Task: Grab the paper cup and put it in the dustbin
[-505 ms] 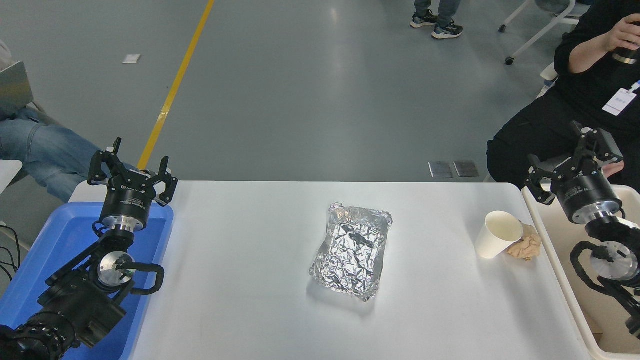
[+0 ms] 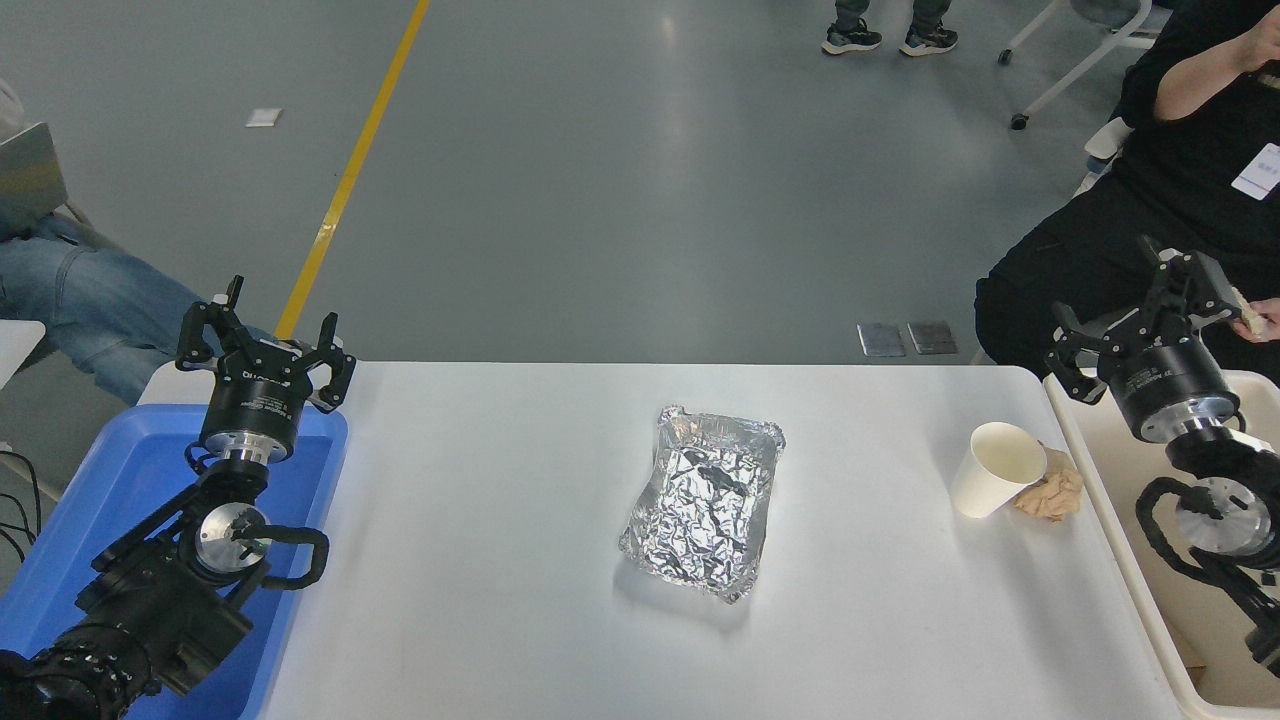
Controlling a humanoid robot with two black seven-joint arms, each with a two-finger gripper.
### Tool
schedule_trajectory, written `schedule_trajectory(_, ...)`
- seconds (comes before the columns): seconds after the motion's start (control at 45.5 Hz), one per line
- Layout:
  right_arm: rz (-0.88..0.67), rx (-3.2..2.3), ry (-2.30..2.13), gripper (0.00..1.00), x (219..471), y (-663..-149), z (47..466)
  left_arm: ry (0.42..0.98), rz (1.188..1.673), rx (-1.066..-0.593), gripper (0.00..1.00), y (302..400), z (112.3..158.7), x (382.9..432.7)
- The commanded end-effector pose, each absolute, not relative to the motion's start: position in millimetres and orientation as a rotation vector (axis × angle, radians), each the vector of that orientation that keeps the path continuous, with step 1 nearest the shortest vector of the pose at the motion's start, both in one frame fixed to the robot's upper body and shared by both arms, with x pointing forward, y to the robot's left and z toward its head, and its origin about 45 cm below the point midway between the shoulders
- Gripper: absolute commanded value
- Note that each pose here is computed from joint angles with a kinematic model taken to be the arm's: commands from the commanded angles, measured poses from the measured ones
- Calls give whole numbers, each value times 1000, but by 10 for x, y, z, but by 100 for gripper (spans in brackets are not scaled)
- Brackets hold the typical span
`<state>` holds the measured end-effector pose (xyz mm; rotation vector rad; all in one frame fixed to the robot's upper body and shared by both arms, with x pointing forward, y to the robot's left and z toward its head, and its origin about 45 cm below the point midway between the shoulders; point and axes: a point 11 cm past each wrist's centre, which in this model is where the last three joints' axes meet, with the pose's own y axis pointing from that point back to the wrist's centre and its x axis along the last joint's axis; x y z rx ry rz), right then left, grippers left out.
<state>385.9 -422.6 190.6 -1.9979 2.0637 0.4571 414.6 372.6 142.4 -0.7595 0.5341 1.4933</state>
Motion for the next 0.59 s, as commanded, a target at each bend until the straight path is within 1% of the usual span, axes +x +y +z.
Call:
schedule_trajectory(0.0,461,-2011,2070,100,3854,-4231,1901,535,1493,-759,99,3725,1423,4146)
schedule_trajectory(0.22,416,-2036,2095,100,3850,-4363,2001,534,1493,-760,99,3726,1424,4146)
schedule_trajectory(0.44,427,-2129,2122,100,3803,-4329,1894,535,1493,-759,99,3725,1423,4146)
schedule_trajectory(0.571,376,-2168,2150,100,3836,-4418,2000,535,1493,-759,99,3725,1423,4146)
